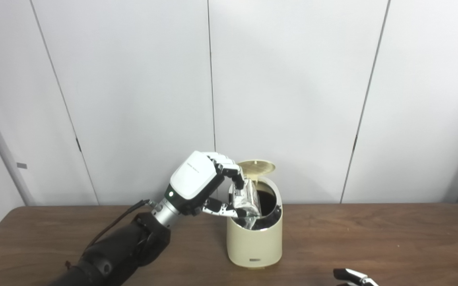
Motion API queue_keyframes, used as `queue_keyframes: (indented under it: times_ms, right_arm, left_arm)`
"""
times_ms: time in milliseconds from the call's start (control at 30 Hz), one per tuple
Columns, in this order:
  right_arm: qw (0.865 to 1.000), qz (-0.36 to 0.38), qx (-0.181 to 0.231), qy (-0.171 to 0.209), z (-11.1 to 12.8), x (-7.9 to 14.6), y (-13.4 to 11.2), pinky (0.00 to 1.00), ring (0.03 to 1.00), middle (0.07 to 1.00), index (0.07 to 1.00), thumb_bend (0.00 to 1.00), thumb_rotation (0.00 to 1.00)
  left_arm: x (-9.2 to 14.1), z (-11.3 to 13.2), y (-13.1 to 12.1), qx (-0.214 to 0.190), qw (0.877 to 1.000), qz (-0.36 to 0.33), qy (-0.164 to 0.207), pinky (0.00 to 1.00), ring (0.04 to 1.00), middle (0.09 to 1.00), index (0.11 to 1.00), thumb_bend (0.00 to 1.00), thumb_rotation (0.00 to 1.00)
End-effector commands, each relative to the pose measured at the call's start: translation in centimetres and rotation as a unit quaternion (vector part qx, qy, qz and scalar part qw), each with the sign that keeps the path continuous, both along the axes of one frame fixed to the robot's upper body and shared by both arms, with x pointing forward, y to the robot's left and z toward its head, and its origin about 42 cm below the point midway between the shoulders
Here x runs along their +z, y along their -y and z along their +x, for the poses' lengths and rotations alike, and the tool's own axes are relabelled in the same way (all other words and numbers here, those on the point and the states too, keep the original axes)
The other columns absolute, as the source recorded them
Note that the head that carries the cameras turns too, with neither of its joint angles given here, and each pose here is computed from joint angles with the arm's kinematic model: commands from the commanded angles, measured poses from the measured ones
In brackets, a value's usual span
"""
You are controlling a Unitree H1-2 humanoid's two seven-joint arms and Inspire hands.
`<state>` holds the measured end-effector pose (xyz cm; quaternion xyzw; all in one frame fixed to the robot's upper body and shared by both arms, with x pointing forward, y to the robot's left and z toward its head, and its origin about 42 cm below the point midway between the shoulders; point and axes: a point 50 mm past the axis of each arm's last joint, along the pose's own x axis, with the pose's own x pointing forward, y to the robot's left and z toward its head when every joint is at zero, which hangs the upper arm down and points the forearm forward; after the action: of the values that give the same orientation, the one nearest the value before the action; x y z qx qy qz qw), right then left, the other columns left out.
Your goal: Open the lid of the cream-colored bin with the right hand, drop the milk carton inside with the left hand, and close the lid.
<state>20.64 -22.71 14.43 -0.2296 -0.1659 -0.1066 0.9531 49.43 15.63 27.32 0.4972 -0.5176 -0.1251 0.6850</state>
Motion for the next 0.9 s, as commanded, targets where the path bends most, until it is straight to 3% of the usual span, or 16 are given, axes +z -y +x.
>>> queue_keyframes:
  times_ms: [0,67,233,433,600,667,800,833,867]
  right_arm:
    - [0.999,0.014,-0.018,-0.034,-4.37,-1.12,-0.25,0.49,0.642,0.712,0.698,0.26,0.15]
    - [0.999,0.015,-0.018,-0.034,-4.35,-1.1,-0.26,0.48,0.636,0.712,0.699,0.26,0.14]
    - [0.999,0.014,-0.016,-0.031,-4.24,-1.11,-0.25,0.49,0.638,0.709,0.696,0.26,0.12]
    - [0.999,0.016,-0.016,-0.03,-4.15,-1.23,-0.23,0.48,0.638,0.709,0.695,0.26,0.12]
    - [0.999,0.014,-0.016,-0.034,-4.12,-1.18,-0.28,0.48,0.639,0.713,0.698,0.25,0.13]
    - [0.999,0.015,-0.016,-0.034,-4.11,-1.17,-0.3,0.48,0.635,0.713,0.698,0.25,0.13]
    - [0.999,0.017,-0.014,-0.031,-4.07,-1.15,-0.33,0.49,0.645,0.71,0.697,0.26,0.08]
    - [0.999,0.017,-0.015,-0.031,-4.06,-1.13,-0.34,0.49,0.645,0.71,0.696,0.26,0.08]
    - [0.999,0.016,-0.016,-0.031,-4.05,-1.13,-0.34,0.49,0.643,0.709,0.695,0.26,0.08]
  left_arm:
    - [3.49,0.57,-0.91,0.004,0.999,-0.019,0.036,0.66,0.862,0.983,1.0,1.0,0.5]
    - [3.53,0.45,-0.88,0.0,0.999,-0.021,0.039,0.66,0.857,0.968,1.0,1.0,0.49]
    - [3.47,0.26,-0.87,-0.009,0.998,-0.028,0.058,0.61,0.772,0.785,1.0,1.0,0.42]
    - [3.28,0.28,-0.95,-0.008,0.997,-0.033,0.063,0.62,0.782,0.812,1.0,1.0,0.45]
    - [3.41,0.26,-1.02,-0.012,0.997,-0.036,0.07,0.65,0.733,0.711,1.0,1.0,0.42]
    - [3.43,0.27,-1.05,-0.012,0.997,-0.034,0.073,0.65,0.742,0.711,1.0,1.0,0.43]
    - [3.35,0.24,-1.04,-0.011,0.997,-0.03,0.076,0.7,0.892,0.895,0.708,1.0,0.44]
    - [3.3,0.23,-1.0,-0.011,0.997,-0.031,0.076,0.71,0.916,0.922,0.683,1.0,0.44]
    - [3.22,0.25,-0.95,-0.011,0.997,-0.032,0.076,0.72,0.929,0.945,0.714,1.0,0.43]
